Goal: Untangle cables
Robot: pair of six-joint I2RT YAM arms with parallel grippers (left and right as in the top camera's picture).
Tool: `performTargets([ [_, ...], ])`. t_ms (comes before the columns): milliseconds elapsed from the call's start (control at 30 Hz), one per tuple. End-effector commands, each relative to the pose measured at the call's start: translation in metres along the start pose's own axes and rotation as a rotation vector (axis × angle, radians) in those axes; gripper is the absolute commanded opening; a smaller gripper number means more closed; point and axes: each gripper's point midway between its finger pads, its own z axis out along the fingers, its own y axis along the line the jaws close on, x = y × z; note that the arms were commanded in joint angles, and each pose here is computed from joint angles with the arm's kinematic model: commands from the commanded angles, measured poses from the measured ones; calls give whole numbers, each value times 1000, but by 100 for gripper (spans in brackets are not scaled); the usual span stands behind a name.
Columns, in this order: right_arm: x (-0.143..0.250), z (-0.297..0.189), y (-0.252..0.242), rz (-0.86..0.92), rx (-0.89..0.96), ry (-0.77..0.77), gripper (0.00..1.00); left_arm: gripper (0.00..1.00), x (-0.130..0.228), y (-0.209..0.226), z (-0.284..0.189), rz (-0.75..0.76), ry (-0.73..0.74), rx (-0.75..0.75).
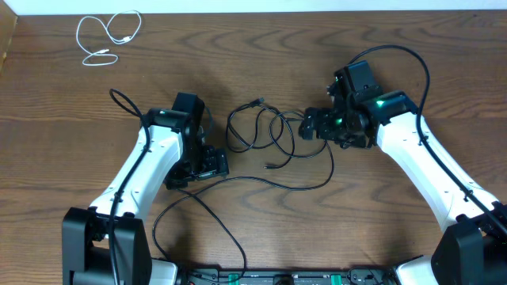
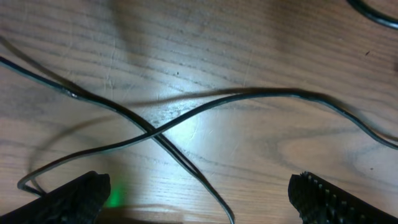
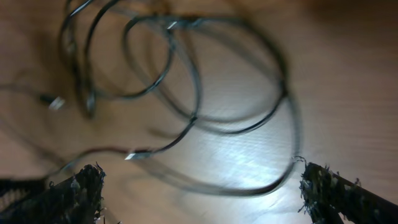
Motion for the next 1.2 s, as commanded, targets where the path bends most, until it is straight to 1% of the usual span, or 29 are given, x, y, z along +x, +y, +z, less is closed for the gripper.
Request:
performTargets([
  [0, -19, 0, -22, -1, 136, -99, 99, 97, 1, -1, 2, 24, 8, 6],
  [67, -26, 3, -15, -27, 110, -121, 99, 97, 1, -1, 2, 24, 7, 6],
  [200, -34, 28, 7, -151, 29, -119, 99, 97, 0, -1, 2, 21, 3, 8],
  [400, -41, 68, 11, -374, 37, -109, 99, 97, 0, -1, 2, 21, 4, 8],
  [500, -47, 76, 12, -439, 34, -126, 99, 97, 1, -1, 2, 21, 4, 7],
  [600, -49, 83, 13, -461, 33, -130, 99, 97, 0, -1, 2, 21, 2, 8],
  [700, -46, 92, 9, -468, 42, -105, 96, 97, 0, -2, 2, 22, 0, 9],
  [833, -34, 111, -3, -458, 60, -37, 95, 97, 0, -2, 2, 22, 0, 9],
  [900, -27, 120, -5, -453, 52, -1, 92, 97, 0, -2, 2, 22, 0, 9],
  [933, -24, 124, -6, -450, 46, 14, 91, 97, 0, -2, 2, 22, 0, 9],
  [1033, -19, 133, -10, -438, 50, 40, 76, 97, -1, -2, 2, 22, -1, 10],
  [1067, -18, 133, -10, -439, 50, 41, 69, 97, -1, -2, 2, 22, -1, 9],
  [1167, -20, 130, -7, -435, 46, 30, 52, 97, -1, -2, 2, 22, -1, 10],
])
